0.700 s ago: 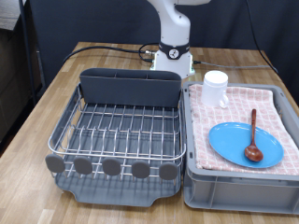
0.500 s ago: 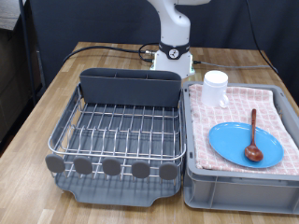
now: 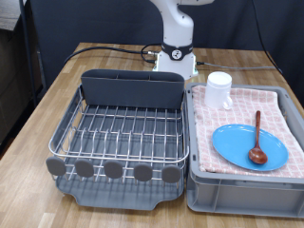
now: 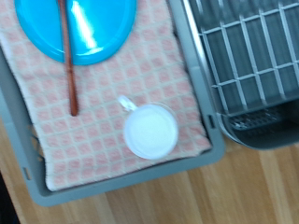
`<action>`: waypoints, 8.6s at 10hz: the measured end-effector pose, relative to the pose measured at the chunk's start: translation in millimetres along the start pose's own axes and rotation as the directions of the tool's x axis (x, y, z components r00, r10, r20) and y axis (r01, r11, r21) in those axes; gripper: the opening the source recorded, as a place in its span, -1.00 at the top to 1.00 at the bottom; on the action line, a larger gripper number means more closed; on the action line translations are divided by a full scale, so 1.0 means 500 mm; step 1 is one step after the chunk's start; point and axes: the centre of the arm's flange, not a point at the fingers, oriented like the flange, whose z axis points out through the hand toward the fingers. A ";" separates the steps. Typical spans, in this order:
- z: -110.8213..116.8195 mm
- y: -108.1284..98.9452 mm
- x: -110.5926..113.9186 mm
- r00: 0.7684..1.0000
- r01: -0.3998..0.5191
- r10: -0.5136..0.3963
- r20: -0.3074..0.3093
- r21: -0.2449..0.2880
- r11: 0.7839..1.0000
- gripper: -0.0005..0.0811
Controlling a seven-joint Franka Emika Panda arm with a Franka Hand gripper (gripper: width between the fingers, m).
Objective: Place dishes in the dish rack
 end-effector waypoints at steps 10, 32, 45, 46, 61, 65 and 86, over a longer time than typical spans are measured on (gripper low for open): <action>0.125 -0.152 -0.156 0.989 -0.137 0.137 -0.052 -0.011 0.990 -0.98; 0.591 -0.278 -0.194 0.985 0.022 -0.012 -0.175 0.057 0.998 -0.98; 0.728 -0.227 -0.156 0.986 -0.009 0.022 -0.166 0.075 0.997 -0.80; 0.729 -0.226 -0.156 0.986 -0.010 0.022 -0.166 0.074 0.997 -0.80; 0.544 -0.232 -0.128 0.969 -0.198 0.206 -0.133 0.073 0.977 0.76; 0.494 -0.184 -0.131 0.912 -0.387 0.387 -0.135 0.024 0.922 0.76; 0.379 0.178 0.039 0.326 -0.938 0.927 -0.184 0.061 0.342 0.76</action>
